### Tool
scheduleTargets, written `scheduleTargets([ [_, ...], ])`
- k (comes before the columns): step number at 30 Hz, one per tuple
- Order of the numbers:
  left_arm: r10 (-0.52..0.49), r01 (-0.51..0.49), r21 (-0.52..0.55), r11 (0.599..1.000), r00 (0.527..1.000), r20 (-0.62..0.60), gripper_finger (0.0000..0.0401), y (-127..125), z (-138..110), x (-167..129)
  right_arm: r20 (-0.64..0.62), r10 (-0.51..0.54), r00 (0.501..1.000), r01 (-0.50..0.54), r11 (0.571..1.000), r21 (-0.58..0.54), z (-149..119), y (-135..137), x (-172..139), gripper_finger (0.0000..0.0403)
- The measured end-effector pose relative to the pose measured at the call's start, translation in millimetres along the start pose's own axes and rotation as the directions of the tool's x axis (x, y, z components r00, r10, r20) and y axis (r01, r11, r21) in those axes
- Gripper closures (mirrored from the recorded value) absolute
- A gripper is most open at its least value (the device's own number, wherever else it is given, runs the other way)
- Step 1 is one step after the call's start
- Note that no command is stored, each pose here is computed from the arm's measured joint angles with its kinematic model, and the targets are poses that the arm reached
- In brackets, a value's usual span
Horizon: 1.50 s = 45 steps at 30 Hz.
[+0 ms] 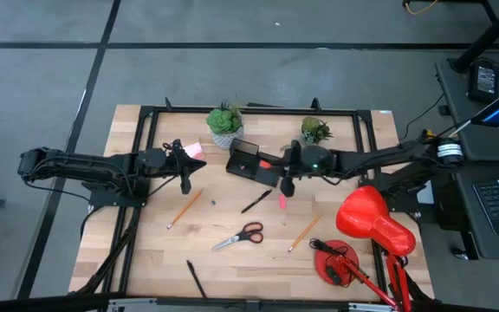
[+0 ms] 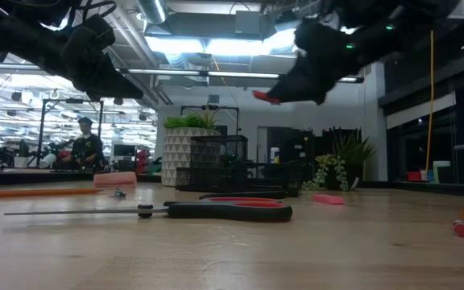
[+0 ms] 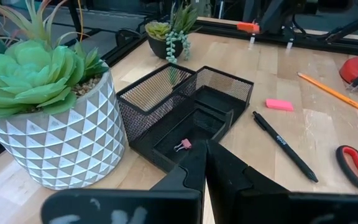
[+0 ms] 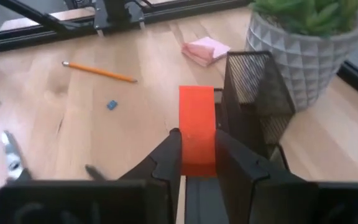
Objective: Pick and place office supplies into organizer
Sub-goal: Put the orange eraser into the black desk organizer
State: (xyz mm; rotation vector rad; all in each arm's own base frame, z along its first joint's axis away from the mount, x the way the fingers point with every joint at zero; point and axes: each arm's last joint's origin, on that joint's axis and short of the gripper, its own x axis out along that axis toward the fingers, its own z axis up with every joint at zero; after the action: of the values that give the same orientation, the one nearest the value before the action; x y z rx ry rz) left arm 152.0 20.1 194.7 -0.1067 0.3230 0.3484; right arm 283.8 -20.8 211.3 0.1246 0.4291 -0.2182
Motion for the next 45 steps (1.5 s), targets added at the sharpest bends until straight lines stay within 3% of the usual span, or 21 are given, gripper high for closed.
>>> scheduleTargets([
  [9,-0.004,0.004,0.002,1.000,1.000,0.030,0.0395,0,3,0,-0.014,-0.002,1.000,0.001,0.999,-0.047,23,10,49,0.0316],
  [18,-0.005,0.005,0.001,1.000,0.999,0.039,0.0395,-1,4,0,-0.087,-0.047,0.995,0.038,0.995,-0.096,25,19,87,0.0316],
  [27,-0.006,0.006,0.000,1.000,0.999,0.045,0.0395,-1,4,0,-0.114,-0.162,0.980,0.133,0.966,-0.223,19,35,97,0.0316],
  [45,-0.006,0.006,-0.004,1.000,0.999,0.047,0.0395,-1,5,0,-0.151,-0.267,0.952,0.223,0.941,-0.255,-14,33,125,0.0316],
])
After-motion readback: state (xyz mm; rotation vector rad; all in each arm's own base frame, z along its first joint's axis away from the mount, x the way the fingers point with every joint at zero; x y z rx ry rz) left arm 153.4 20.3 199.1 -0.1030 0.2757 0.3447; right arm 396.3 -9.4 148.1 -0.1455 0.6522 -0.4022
